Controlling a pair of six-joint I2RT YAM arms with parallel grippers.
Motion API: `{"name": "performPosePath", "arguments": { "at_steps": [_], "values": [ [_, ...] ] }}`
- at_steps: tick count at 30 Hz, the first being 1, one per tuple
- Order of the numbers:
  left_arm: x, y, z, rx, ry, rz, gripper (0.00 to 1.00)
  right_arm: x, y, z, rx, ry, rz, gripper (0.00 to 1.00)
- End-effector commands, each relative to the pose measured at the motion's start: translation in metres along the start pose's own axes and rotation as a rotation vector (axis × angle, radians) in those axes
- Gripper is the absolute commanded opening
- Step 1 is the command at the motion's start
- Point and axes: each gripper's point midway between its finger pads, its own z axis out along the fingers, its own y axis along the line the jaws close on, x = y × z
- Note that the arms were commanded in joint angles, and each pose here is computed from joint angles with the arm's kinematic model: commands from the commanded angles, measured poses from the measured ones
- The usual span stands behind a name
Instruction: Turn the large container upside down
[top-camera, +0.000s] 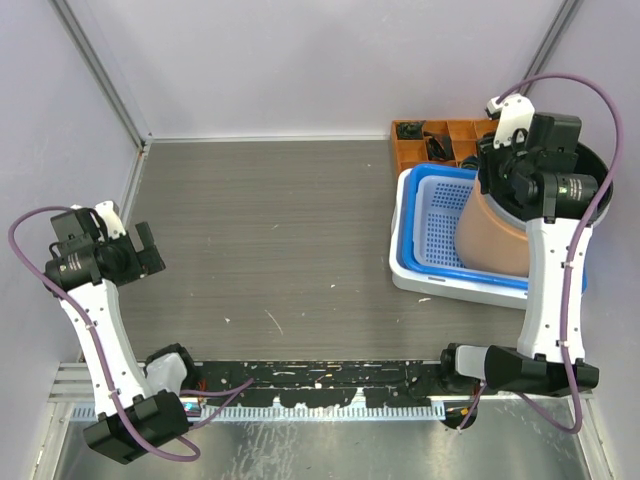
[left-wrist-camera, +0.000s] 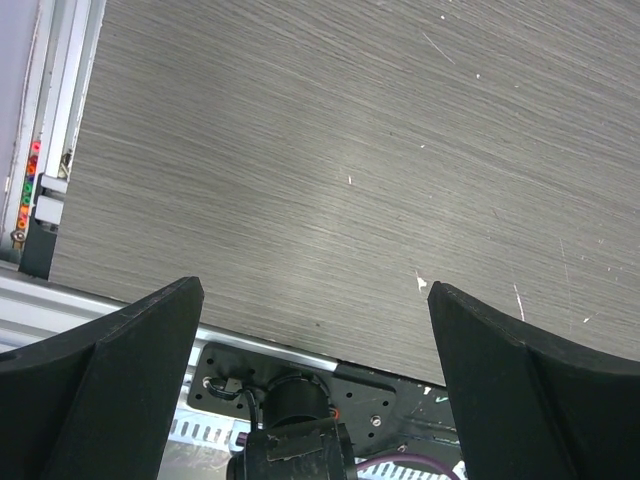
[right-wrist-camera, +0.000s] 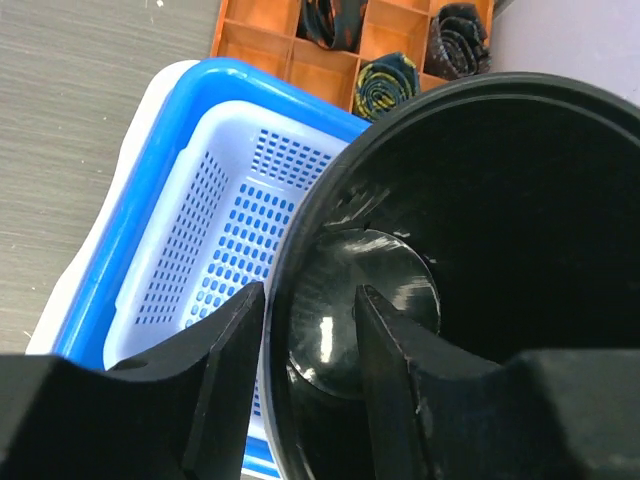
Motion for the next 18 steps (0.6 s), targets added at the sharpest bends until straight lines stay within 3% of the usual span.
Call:
{"name": "performPosePath", "arguments": {
  "at_steps": [1, 5, 13, 18],
  "values": [
    [-0.008, -0.003, 0.0, 0.024, -0.022, 0.009, 0.99, -0.025, -0.009, -0.023, 0.043, -0.086, -0.023, 0.48],
    [-0.008, -0.003, 0.001, 0.025, -0.017, 0.009, 0.99, -0.022, -0.007, -0.024, 0.035, -0.076, -0.026, 0.43],
    [-0.008, -0.004, -0.001, 0.025, -0.027, 0.011, 0.99, -0.012, -0.003, -0.017, 0.019, -0.052, -0.024, 0.49],
    [-0.008, -0.004, 0.0, 0.025, -0.022, 0.009, 0.99, -0.009, 0.001, -0.014, 0.001, -0.044, -0.007, 0.28]
  ]
}}
